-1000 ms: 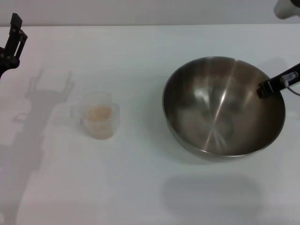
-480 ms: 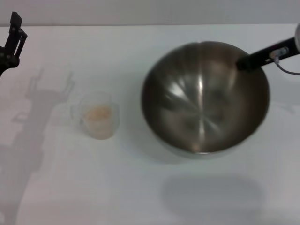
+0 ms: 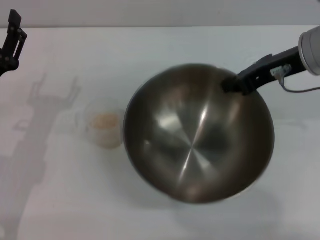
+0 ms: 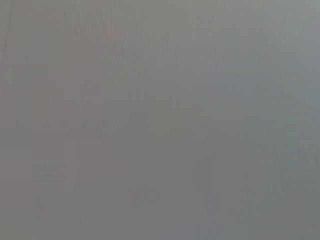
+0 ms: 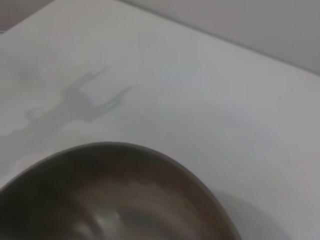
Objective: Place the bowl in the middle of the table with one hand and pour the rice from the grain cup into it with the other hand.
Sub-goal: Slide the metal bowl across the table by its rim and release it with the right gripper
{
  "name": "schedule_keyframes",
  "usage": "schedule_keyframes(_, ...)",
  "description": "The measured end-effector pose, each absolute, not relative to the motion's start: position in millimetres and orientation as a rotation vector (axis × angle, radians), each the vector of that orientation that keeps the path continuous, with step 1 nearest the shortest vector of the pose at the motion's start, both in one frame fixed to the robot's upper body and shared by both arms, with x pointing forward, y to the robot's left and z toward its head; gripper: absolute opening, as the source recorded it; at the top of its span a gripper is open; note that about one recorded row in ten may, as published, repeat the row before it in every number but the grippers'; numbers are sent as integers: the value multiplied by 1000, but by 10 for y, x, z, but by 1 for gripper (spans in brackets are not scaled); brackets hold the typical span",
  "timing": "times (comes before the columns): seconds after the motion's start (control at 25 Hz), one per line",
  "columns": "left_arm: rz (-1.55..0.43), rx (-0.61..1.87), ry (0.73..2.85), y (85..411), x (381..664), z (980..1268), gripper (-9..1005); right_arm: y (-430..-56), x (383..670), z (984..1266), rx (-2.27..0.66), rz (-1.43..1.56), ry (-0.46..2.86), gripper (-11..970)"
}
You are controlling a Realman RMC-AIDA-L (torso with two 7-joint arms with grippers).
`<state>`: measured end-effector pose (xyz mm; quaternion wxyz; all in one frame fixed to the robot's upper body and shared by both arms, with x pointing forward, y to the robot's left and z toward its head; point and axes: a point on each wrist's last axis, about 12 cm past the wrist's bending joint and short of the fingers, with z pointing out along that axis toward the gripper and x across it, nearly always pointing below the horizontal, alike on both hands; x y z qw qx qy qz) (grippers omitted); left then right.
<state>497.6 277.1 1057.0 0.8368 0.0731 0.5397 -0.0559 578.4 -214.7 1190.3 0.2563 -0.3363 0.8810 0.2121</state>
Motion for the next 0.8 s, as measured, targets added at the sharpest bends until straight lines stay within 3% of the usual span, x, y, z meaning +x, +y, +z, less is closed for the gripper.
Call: schedule_keyframes(0.8,-125,149,1148,2774,4912,10540,798,-2112,5768,11501,-959,702,2476,26)
